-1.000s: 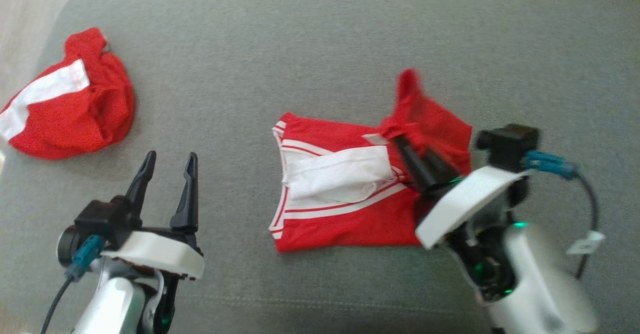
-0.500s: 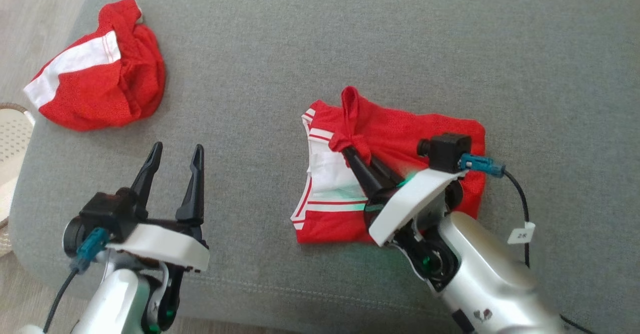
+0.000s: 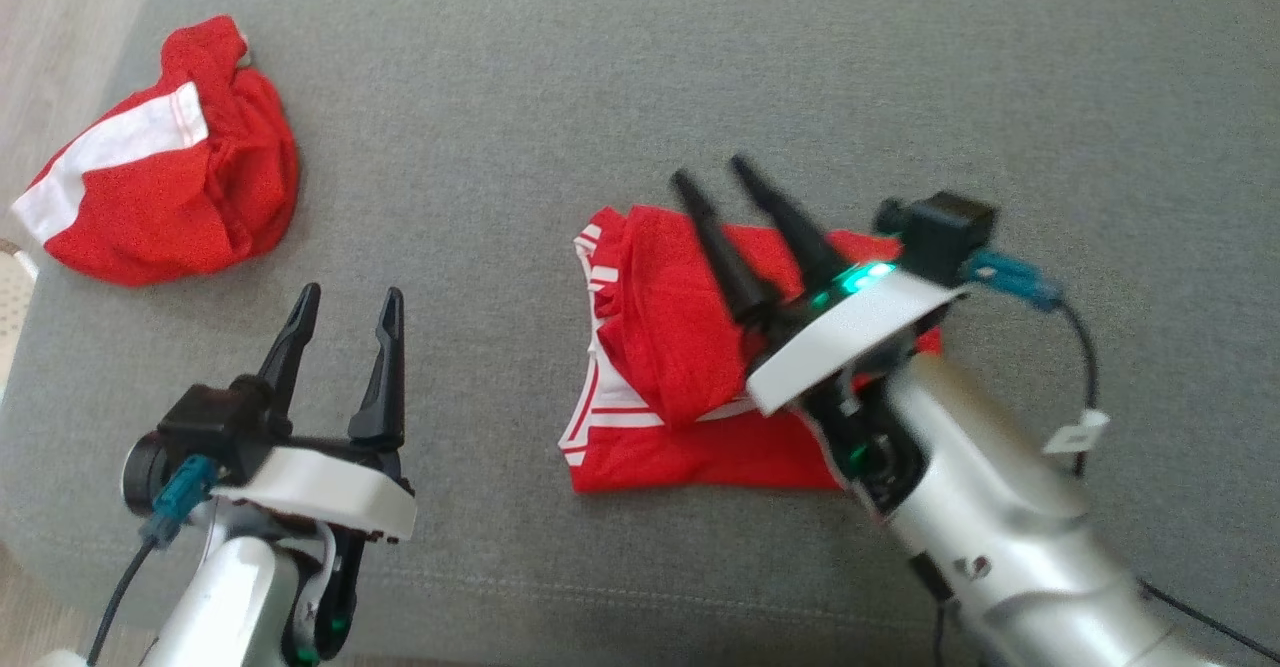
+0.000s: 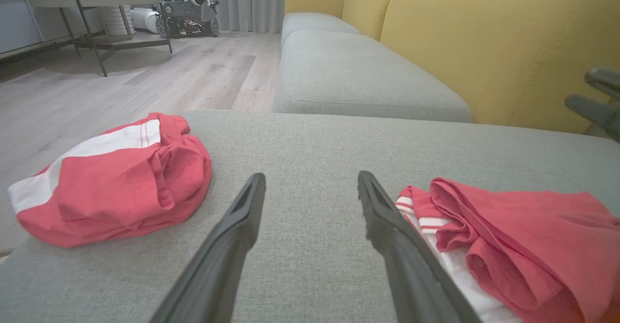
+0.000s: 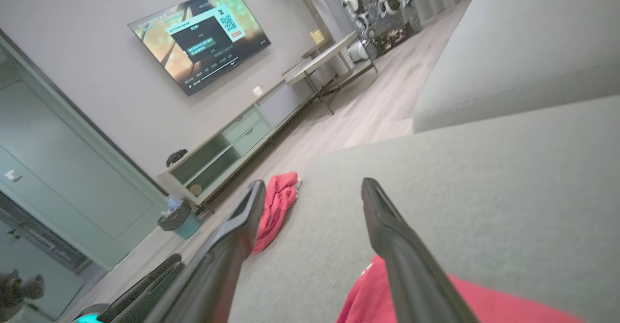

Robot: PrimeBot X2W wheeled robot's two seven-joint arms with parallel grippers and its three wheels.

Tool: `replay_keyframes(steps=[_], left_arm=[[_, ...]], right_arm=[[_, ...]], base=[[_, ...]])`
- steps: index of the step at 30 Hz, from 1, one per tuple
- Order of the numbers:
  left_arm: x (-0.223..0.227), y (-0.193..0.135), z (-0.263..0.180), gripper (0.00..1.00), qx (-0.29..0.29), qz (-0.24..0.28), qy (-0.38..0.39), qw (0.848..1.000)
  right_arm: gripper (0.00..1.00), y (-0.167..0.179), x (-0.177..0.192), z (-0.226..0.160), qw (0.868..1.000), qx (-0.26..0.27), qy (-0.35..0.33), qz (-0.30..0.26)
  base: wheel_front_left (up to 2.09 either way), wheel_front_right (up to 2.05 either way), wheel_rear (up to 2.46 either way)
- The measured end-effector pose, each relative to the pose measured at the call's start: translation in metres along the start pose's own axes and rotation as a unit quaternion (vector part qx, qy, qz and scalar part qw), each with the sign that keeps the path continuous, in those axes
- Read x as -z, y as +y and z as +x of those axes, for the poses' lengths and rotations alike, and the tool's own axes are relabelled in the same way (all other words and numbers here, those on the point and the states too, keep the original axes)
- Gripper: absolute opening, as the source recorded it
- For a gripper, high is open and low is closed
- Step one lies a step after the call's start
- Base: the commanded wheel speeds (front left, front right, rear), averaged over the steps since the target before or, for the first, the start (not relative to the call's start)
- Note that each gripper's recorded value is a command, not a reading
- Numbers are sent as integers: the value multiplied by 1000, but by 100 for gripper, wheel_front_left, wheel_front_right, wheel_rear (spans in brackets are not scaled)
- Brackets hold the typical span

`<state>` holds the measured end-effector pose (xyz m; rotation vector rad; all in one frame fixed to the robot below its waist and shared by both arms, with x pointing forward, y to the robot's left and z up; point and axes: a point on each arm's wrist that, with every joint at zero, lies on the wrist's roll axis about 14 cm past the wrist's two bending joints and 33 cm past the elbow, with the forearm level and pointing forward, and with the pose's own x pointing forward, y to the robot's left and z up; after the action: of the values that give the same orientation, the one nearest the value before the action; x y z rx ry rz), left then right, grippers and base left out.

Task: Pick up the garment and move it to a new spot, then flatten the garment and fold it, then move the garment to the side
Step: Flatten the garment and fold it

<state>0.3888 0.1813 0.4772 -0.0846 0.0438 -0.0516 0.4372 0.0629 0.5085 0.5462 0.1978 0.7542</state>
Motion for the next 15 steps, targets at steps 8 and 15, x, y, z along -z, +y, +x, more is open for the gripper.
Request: replay_keyframes(steps=[8,15], left_arm=[[-4,-4,-2,100,3,3,-6,1000],[-10,-3,-4,100,1,7,-15,1000]], right_arm=[[100,-73,-80,-48,984,117,-99,-93],[100,-125,-83,-124,958,235,-75,-146]], base=[[0,0,0],[0,0,0]])
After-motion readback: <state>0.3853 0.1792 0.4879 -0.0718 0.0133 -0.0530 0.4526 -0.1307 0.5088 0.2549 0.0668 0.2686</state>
